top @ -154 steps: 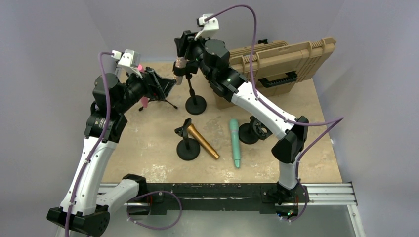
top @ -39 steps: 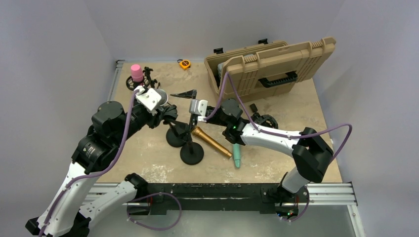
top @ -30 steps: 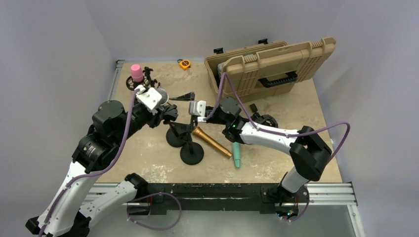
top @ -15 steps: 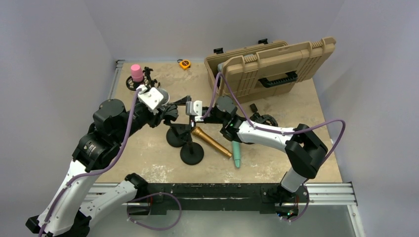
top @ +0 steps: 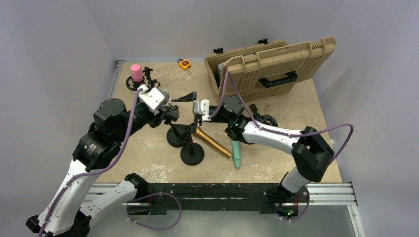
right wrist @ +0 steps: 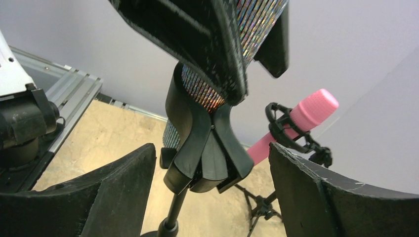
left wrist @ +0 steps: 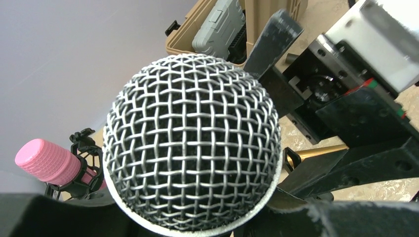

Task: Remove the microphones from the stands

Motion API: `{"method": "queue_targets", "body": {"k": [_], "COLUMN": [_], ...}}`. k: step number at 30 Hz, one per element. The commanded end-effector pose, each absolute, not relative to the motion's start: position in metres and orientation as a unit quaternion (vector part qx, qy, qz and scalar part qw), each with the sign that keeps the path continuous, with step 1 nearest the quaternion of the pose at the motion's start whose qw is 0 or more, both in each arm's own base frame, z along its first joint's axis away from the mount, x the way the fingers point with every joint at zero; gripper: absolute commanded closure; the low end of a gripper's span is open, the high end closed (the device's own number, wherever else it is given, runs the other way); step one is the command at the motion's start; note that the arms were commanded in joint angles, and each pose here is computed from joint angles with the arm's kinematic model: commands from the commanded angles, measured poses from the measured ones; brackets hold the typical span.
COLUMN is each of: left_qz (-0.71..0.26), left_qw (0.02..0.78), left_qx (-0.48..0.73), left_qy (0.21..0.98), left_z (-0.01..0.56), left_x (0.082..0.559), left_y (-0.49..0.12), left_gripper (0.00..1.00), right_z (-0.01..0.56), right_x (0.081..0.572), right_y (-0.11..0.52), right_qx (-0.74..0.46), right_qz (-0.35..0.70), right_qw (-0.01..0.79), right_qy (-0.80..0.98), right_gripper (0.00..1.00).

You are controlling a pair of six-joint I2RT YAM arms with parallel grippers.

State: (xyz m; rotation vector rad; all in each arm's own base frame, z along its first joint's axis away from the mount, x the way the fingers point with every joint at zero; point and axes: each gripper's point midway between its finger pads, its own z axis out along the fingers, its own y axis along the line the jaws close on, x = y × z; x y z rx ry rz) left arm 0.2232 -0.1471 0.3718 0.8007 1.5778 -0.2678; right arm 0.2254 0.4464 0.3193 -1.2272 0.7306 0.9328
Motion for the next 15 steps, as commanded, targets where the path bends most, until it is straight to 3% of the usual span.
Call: {"method": "queue_targets", "body": {"k": [1, 15], "left_qz": [-0.12, -0.127], "left_qw": [0.638, 0.637], "left_qx": [0.338, 0.338], "left_qy": [0.681, 0.68], "left_z": [0.386, 0.388], "left_x": [0.222, 0.221], "left_y": [-0.145, -0.147], "left_gripper": [1.0, 1.0], "right_z": [0.357, 0.335], "right_x": [0.219, 0.233], "right_y": [0.431, 0.449], "right_qx": [-0.524, -0.544], "right_qz": [0.406, 0.408], "right_qw": [0.694, 0.67], "right_qy": [0.281, 0.298], "right_gripper": [0.18, 0.25]}}
